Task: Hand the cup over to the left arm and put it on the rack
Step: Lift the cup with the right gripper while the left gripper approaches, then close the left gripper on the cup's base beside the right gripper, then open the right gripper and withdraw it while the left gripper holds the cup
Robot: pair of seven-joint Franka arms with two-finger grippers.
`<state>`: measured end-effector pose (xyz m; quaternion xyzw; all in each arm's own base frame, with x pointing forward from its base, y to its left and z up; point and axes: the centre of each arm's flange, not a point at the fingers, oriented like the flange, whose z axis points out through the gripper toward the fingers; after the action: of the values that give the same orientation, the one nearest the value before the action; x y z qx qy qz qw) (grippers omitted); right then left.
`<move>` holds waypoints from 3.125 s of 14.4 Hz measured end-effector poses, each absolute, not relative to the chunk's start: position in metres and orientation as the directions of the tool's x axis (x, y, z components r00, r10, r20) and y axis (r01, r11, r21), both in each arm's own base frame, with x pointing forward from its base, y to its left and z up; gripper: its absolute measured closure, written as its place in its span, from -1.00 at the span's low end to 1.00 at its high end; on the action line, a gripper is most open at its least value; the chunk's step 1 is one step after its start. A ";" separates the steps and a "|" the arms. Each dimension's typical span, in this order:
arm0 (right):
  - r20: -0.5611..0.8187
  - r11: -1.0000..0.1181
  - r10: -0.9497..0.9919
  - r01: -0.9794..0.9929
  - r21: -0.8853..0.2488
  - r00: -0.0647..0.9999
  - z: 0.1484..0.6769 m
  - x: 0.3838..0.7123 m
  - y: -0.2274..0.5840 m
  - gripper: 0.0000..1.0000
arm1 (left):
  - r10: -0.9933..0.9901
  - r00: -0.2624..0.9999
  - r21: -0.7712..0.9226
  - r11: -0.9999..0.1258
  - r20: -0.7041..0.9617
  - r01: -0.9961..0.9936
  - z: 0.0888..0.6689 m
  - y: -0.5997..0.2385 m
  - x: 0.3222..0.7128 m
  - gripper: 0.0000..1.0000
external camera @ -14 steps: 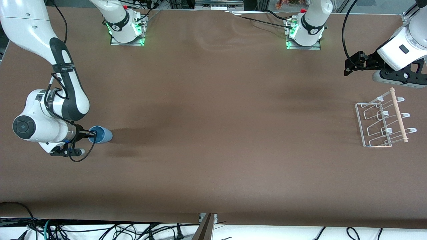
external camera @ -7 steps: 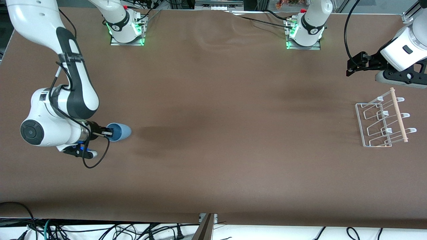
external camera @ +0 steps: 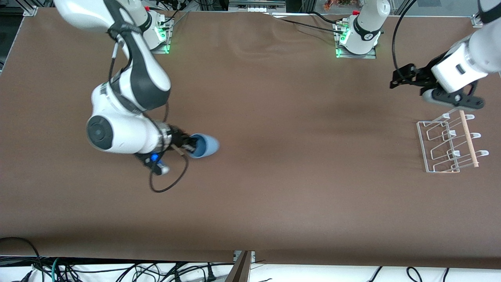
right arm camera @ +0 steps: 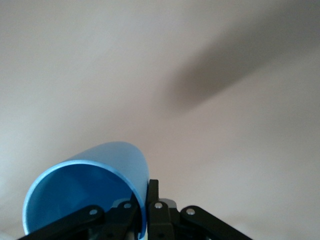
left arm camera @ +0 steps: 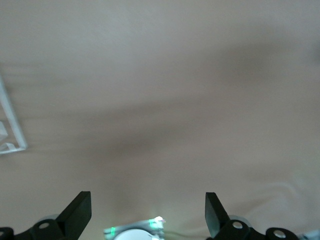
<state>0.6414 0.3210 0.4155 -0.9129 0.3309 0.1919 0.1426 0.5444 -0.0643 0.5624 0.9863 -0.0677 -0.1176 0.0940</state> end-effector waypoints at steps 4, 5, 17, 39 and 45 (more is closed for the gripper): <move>-0.584 -0.604 -0.549 -0.767 -0.217 0.598 0.491 0.623 0.384 0.90 | -0.320 0.923 0.400 -0.890 -0.212 -0.217 0.531 -0.092 0.562 -1.00; -0.605 -0.575 -0.541 -0.782 -0.241 0.584 0.506 0.617 0.400 0.90 | -0.396 0.902 0.468 -0.838 -0.171 -0.279 0.527 -0.099 0.565 -1.00; -0.739 -0.383 -0.483 -0.872 -0.304 0.469 0.567 0.565 0.493 0.90 | -0.732 0.510 0.511 -0.256 0.452 -0.820 0.532 -0.207 0.581 -1.00; -0.744 -0.353 -0.494 -0.886 -0.301 0.450 0.561 0.573 0.491 0.55 | -0.724 0.294 0.276 -0.148 0.623 -0.950 0.541 -0.278 0.590 -0.52; -0.737 -0.313 -0.524 -0.901 -0.299 0.426 0.580 0.609 0.429 -0.63 | -0.752 0.321 0.368 -0.112 0.576 -0.923 0.534 -0.252 0.588 -0.52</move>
<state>0.6092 0.4289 0.5801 -0.7658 0.4654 0.2649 0.3560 0.5881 -0.2516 0.5342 0.7352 -0.5694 0.1239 0.3461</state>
